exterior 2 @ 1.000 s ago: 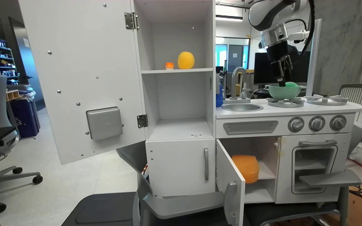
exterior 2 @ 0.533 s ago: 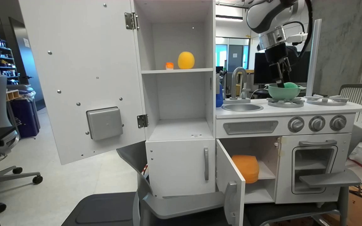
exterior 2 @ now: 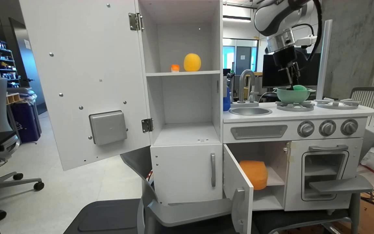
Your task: Put the orange sponge and green plushie in the top compartment of the cabinet under the sink, then close the cabinet door
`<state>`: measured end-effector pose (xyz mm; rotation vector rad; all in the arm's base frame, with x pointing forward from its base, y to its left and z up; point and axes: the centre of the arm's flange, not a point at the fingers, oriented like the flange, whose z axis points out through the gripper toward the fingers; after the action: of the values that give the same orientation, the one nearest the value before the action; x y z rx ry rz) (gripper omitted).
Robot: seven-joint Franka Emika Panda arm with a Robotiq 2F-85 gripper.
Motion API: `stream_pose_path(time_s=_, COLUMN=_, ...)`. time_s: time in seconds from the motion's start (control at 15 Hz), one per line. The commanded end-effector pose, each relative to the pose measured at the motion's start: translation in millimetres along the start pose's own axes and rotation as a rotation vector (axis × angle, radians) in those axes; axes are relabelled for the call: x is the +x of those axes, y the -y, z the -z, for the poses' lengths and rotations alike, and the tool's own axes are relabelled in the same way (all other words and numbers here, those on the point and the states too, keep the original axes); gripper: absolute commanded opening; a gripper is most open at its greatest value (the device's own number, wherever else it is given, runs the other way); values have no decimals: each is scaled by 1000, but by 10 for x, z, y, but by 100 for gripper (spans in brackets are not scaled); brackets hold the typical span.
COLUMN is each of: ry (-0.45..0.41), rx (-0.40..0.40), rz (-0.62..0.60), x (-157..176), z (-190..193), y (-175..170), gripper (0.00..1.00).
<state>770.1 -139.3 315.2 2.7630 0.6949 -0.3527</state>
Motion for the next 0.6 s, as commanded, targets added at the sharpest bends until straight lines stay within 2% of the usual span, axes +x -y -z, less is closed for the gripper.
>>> stream_pose_path(time_s=0.0, ry=17, rx=-7, rz=13, x=213, z=59, y=-185, gripper=49)
stream_pose_path(time_s=0.2, ry=19, rx=-7, rz=13, x=232, z=51, y=-189, gripper=27)
stream_pose_path(time_s=0.47, ry=-14, rx=-22, rz=-1, x=141, z=323, y=-206, gripper=1)
stream_pose_path(time_s=0.53, ry=-32, rx=-28, rz=-7, x=102, z=409, y=-233, gripper=2)
